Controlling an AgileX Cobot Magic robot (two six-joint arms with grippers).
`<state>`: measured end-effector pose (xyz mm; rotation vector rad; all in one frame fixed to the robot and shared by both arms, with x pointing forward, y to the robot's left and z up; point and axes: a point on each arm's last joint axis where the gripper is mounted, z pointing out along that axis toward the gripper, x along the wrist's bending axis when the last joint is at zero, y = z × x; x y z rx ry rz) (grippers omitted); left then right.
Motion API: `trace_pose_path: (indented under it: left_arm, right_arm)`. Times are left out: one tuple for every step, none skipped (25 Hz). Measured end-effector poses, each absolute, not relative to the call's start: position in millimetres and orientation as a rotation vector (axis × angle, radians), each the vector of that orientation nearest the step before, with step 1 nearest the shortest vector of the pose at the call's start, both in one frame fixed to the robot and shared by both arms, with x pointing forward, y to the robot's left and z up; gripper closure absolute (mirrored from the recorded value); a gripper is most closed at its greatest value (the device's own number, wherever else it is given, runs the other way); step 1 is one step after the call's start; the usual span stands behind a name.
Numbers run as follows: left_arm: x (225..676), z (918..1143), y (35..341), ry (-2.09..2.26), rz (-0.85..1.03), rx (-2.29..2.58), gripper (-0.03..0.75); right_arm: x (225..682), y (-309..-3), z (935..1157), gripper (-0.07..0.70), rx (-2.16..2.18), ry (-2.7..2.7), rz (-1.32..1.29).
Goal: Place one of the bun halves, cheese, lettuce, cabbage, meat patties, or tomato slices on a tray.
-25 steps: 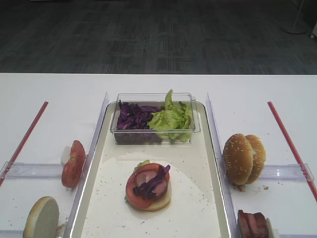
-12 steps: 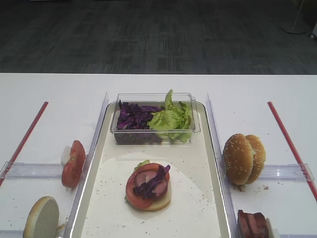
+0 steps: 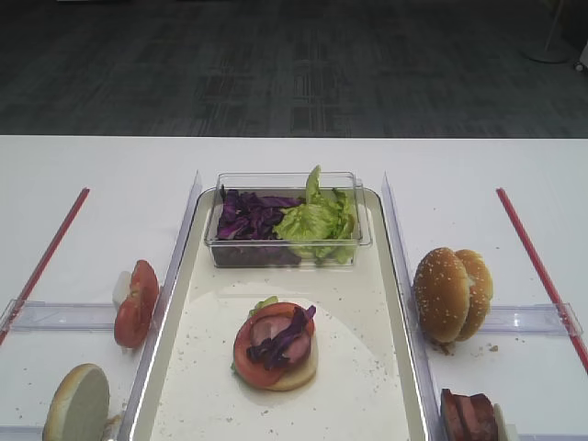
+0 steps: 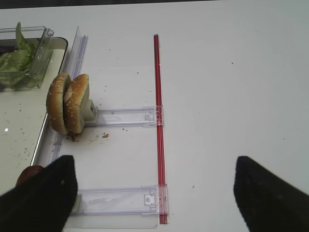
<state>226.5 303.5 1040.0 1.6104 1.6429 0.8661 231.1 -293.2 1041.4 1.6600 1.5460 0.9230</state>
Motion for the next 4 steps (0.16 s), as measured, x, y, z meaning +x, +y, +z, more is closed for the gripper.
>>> trace_pose_path:
  left_arm:
    - [226.5,1040.0,303.5,1.643,0.866,1.61,0.108]
    - [226.5,1040.0,303.5,1.643,0.866,1.61,0.108]
    - [226.5,1040.0,303.5,1.643,0.866,1.61,0.108]
    - [226.5,1040.0,303.5,1.643,0.866,1.61,0.108]
  right_arm:
    - [231.1,-293.2,1041.4,-0.037,1.66,1.546,0.923]
    - [231.1,-293.2,1041.4,-0.037,1.66,1.546,0.923]
    - [231.1,-293.2,1041.4,-0.037,1.66,1.546,0.923]
    - [231.1,-293.2,1041.4,-0.037,1.66,1.546,0.923]
